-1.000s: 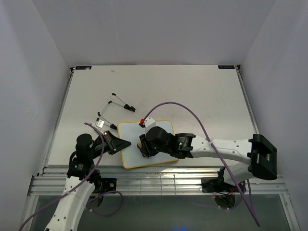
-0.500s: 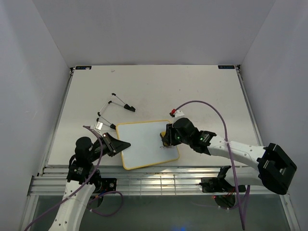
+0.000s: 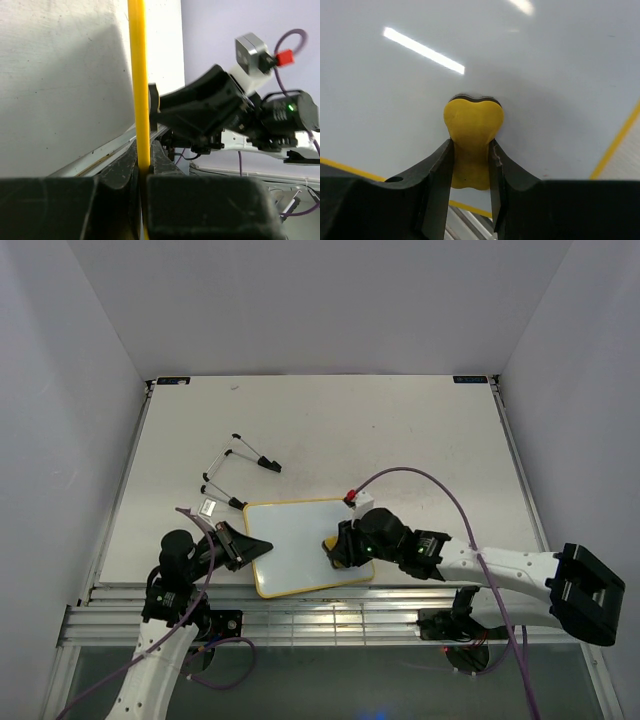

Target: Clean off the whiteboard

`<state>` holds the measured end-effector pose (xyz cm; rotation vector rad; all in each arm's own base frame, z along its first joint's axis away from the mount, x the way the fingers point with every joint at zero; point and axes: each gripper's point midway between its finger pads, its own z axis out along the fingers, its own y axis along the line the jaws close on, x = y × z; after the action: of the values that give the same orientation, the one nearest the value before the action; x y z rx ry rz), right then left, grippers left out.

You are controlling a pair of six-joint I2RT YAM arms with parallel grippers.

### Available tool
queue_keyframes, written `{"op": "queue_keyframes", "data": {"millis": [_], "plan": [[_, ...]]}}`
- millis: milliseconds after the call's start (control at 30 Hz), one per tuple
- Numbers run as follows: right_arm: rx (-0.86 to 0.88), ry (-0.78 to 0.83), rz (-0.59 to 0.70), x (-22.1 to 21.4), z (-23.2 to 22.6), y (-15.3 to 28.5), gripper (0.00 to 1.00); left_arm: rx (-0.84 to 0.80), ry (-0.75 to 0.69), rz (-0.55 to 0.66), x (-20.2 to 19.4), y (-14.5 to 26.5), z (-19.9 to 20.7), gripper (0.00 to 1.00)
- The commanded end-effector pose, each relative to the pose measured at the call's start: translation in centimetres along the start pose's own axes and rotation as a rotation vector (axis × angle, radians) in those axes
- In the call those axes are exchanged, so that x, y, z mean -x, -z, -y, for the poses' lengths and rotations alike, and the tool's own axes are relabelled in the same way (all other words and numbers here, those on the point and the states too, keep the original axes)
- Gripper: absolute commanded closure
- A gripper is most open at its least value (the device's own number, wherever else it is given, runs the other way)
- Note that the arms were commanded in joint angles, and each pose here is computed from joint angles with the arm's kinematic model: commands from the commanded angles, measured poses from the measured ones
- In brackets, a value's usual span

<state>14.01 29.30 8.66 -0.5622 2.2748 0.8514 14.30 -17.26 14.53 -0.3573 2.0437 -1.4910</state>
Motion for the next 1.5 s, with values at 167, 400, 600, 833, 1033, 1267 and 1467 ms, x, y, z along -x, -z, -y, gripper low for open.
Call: {"op": "queue_keyframes", "data": {"millis": [167,400,600,833,1033,1267,1467], "plan": [[0.098,0.051,-0.008,0.4,-6.0,-1.4,0.92,-0.131,-0.021,0.013,0.7,0.4,3.8,1.00],[-0.061,-0.091,-0.018,-2.8,4.8,0.4,0.92,-0.091,-0.035,0.007,0.7,0.2,2.9,1.00],[-0.139,-0.171,-0.051,-5.0,9.8,1.7,0.92,-0.101,-0.029,0.009,0.5,0.2,2.8,1.00],[-0.006,-0.147,-0.014,-1.3,5.9,1.6,0.92,-0.106,-0.015,-0.006,0.2,0.3,2.7,1.00],[0.082,-0.033,-0.021,1.2,-0.6,0.2,0.92,-0.110,-0.013,0.001,0.3,0.4,3.1,1.00],[0.202,0.096,-0.056,3.4,-10.0,-2.8,0.92,-0.126,-0.038,0.002,0.6,0.7,4.2,1.00],[0.117,0.107,-0.027,5.3,-7.8,-3.7,0.92,-0.130,-0.047,0.003,0.7,0.9,4.9,1.00]]}}
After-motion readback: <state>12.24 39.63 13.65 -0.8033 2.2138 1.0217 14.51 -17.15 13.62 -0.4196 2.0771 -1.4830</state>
